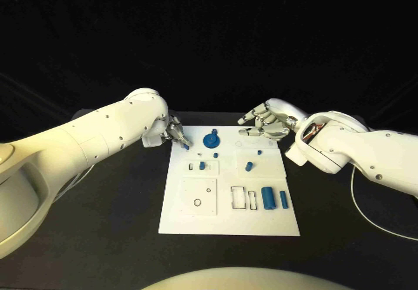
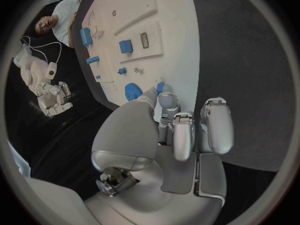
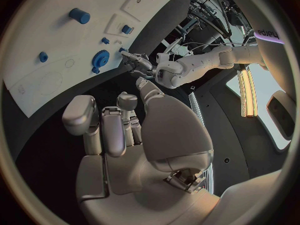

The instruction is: Assemble the parts on the task board

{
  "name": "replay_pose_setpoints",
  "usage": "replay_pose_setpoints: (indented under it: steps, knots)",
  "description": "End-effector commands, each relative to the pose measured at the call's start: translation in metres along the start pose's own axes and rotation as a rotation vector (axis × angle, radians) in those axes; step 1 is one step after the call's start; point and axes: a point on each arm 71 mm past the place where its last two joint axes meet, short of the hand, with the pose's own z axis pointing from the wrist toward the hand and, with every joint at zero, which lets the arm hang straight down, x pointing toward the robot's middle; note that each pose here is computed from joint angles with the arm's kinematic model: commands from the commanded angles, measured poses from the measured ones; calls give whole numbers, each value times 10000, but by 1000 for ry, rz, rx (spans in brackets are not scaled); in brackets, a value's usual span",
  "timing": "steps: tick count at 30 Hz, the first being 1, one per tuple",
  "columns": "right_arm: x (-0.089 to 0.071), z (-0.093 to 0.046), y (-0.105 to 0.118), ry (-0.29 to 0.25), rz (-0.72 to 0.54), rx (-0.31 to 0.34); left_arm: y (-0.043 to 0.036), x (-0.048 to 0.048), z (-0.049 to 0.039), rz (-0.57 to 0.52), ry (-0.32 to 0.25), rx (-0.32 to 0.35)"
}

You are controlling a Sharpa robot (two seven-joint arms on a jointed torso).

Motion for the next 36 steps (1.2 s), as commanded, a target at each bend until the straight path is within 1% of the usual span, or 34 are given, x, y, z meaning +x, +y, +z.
replay_pose_setpoints:
  steps: [1, 8, 12, 17, 22, 25, 27, 28, 32, 36]
  knots:
    - [15, 1, 9, 13, -1, -7, -9, 17, 9, -7, 6, 5]
    - [14, -4, 7, 15, -1, -5, 3, 32, -3, -12, 22, 19]
    - [10, -10, 2, 15, -1, -4, 7, 29, -36, -36, -4, 48]
    - [1, -21, -8, 13, -1, -1, 29, 24, -121, -84, -58, 95]
    - [-11, -32, -20, 11, -1, 3, 54, 48, -257, -113, -110, 154]
    - [-16, -37, -26, 10, -1, 5, 67, 96, -326, -121, -126, 182]
    - [-20, -40, -31, 9, -1, 6, 81, 150, -364, -125, -131, 198]
    - [-22, -41, -34, 9, -1, 7, 89, 194, -386, -127, -133, 207]
    - [-28, -46, -41, 8, -2, 9, 99, 323, -429, -116, -142, 229]
    - [-29, -46, -43, 7, -2, 9, 97, 428, -445, -101, -140, 241]
